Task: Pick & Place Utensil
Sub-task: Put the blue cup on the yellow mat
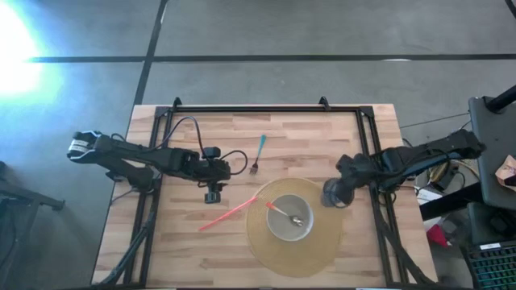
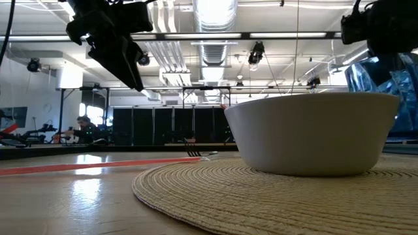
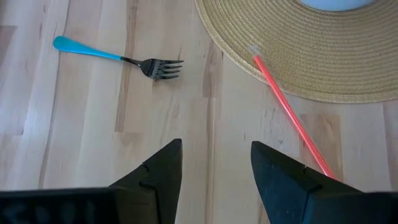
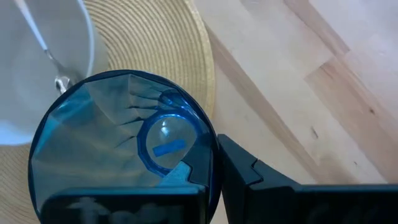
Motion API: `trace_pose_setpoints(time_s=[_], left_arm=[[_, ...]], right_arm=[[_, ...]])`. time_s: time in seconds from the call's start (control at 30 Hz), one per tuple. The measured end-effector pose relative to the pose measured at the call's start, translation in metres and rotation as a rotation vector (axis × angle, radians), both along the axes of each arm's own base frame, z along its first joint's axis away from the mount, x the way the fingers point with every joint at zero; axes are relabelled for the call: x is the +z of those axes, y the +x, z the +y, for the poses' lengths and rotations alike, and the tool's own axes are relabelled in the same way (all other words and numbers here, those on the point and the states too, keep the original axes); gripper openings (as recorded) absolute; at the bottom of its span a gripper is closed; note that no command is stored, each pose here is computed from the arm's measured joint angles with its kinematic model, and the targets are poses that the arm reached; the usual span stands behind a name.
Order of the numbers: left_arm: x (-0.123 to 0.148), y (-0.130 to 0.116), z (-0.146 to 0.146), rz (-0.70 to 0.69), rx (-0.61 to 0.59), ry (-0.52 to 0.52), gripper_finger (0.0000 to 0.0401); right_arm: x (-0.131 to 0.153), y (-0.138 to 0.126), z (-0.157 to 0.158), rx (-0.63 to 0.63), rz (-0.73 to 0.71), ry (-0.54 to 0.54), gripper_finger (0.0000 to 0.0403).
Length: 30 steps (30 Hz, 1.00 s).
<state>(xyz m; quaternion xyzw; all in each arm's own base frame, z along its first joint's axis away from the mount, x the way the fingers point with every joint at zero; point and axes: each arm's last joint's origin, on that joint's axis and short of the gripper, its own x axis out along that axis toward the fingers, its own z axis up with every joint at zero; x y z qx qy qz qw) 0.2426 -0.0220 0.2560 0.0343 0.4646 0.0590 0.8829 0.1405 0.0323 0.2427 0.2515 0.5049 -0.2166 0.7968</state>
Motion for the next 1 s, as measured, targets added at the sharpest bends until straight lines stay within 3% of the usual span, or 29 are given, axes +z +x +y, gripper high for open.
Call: trace_pose_setpoints(time_s=[0.53,1.0], left_arm=[[0.0,0.001,0.0,-0.009,0.0,-0.001,0.0183],[0.001,0.001,0.0,-0.013,-0.001,-0.001,0.0183]], right_arm=[[-0.019,0.026,0.029,0.019,0.102,-0.079,0.0013],[-0.013,0.038,0.038,0.056,0.102,-0.107,0.0013]])
